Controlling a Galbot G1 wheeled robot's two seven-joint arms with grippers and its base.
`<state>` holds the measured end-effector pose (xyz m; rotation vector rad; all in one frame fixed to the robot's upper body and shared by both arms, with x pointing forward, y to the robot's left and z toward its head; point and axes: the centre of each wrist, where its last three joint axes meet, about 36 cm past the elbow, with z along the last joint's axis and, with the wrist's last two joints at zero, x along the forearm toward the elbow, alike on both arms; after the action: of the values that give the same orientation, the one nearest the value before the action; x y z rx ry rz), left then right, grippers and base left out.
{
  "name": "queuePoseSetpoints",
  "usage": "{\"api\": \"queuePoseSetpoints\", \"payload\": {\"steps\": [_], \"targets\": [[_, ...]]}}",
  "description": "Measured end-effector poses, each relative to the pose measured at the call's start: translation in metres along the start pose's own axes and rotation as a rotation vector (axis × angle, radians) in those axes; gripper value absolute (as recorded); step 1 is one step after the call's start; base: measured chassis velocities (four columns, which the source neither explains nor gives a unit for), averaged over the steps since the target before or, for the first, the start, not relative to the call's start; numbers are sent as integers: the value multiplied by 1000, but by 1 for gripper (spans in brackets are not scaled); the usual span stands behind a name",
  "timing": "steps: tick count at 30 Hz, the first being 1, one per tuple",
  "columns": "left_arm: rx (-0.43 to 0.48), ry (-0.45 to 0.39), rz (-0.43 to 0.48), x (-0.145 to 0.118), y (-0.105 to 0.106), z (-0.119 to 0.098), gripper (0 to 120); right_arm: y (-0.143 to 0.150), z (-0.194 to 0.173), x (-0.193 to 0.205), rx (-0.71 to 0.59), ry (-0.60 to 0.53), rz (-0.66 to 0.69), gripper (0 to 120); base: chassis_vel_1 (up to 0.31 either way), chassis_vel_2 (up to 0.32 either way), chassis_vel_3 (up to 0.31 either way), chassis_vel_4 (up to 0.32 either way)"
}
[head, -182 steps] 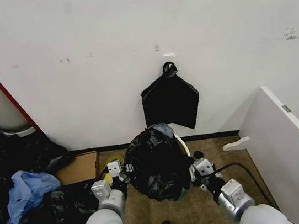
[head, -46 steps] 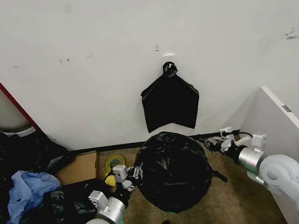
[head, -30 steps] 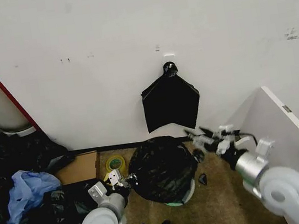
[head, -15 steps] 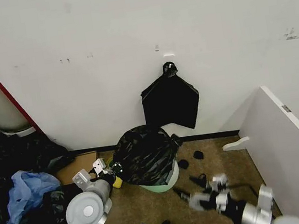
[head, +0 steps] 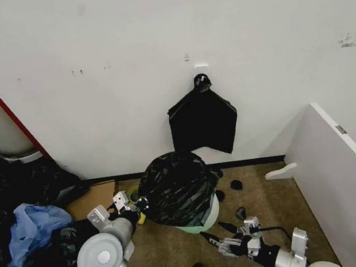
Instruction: Place the garbage bag over the trash bin.
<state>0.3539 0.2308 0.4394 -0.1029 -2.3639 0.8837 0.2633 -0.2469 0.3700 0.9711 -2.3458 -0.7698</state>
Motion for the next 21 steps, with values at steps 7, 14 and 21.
{"api": "queuePoseSetpoints", "payload": {"steps": [7, 14, 21], "targets": [[-4, -1, 5, 1, 0, 1, 3, -4, 6, -2, -5, 20, 4, 70, 0, 0, 0, 0], [-12, 3, 13, 0, 0, 4, 3, -2, 5, -5, -5, 17, -6, 45, 0, 0, 0, 0], [-13, 6, 14, -1, 1, 5, 3, -2, 6, -5, -5, 17, -12, 20, 0, 0, 0, 0]]}}
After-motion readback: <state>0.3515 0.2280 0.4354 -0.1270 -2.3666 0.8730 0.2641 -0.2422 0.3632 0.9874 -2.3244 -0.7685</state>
